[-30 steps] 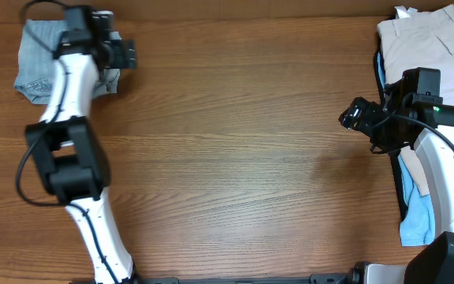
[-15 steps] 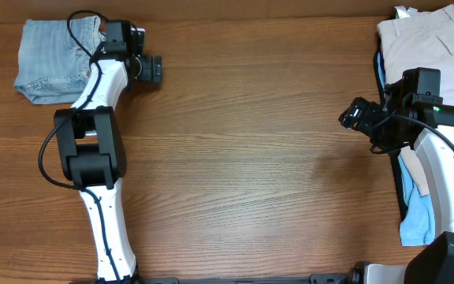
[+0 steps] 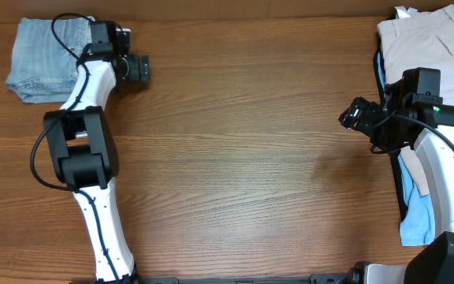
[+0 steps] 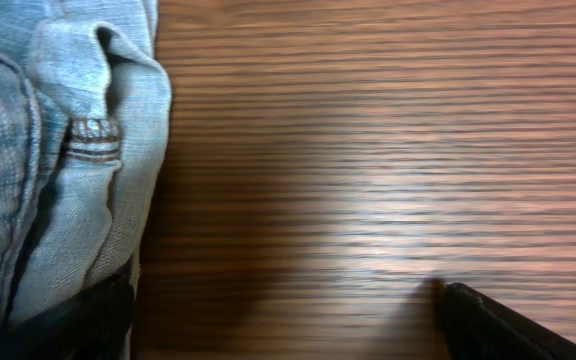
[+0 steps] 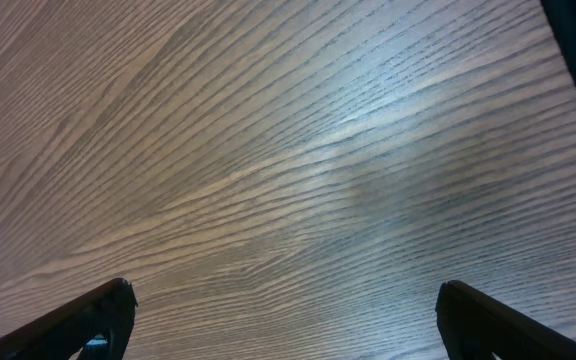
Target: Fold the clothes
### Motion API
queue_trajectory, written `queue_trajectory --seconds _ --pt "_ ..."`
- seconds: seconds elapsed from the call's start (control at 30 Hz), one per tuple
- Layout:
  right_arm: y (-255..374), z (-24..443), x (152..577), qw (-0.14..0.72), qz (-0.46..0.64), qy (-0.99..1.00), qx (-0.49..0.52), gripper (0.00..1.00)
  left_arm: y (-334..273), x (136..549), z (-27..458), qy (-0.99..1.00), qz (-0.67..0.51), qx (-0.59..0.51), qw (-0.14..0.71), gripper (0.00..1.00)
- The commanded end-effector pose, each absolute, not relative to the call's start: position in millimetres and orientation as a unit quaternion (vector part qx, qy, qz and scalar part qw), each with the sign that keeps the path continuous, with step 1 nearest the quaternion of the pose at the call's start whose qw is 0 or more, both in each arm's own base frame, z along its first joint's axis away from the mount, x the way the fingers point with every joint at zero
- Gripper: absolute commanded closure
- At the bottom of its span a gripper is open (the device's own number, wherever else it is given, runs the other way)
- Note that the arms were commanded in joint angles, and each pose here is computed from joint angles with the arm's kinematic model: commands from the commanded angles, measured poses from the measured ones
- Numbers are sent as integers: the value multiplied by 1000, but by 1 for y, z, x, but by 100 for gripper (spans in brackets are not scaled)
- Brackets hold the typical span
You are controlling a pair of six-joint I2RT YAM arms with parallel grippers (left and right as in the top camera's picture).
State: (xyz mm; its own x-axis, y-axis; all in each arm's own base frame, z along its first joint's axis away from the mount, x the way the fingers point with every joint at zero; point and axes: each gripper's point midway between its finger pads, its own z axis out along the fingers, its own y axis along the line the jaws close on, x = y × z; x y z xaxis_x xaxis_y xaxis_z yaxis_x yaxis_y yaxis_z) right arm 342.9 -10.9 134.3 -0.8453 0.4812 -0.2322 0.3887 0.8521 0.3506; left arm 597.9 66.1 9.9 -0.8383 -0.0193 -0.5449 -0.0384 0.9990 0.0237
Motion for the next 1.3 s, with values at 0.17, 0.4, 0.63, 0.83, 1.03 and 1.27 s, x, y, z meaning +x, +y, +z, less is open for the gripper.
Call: queue_trajectory --seconds 0.17,0.4,0.63,0.83,1.03,1.27 --pt "-16 149 349 184 140 946 226 0 100 591 -9 962 38 -37 266 0" --pt "-34 153 349 194 94 947 237 0 84 592 8 964 14 -25 265 0" --pt "-59 231 362 255 52 940 221 0 52 599 120 951 5 3 310 0" --pt "-69 351 359 362 25 907 212 0 19 577 247 927 2 29 375 0" --pt "-60 461 323 476 32 857 196 0 3 546 316 907 0 42 418 0" --pt "-51 520 283 556 35 810 183 0 -2 541 319 908 -2 46 416 0"
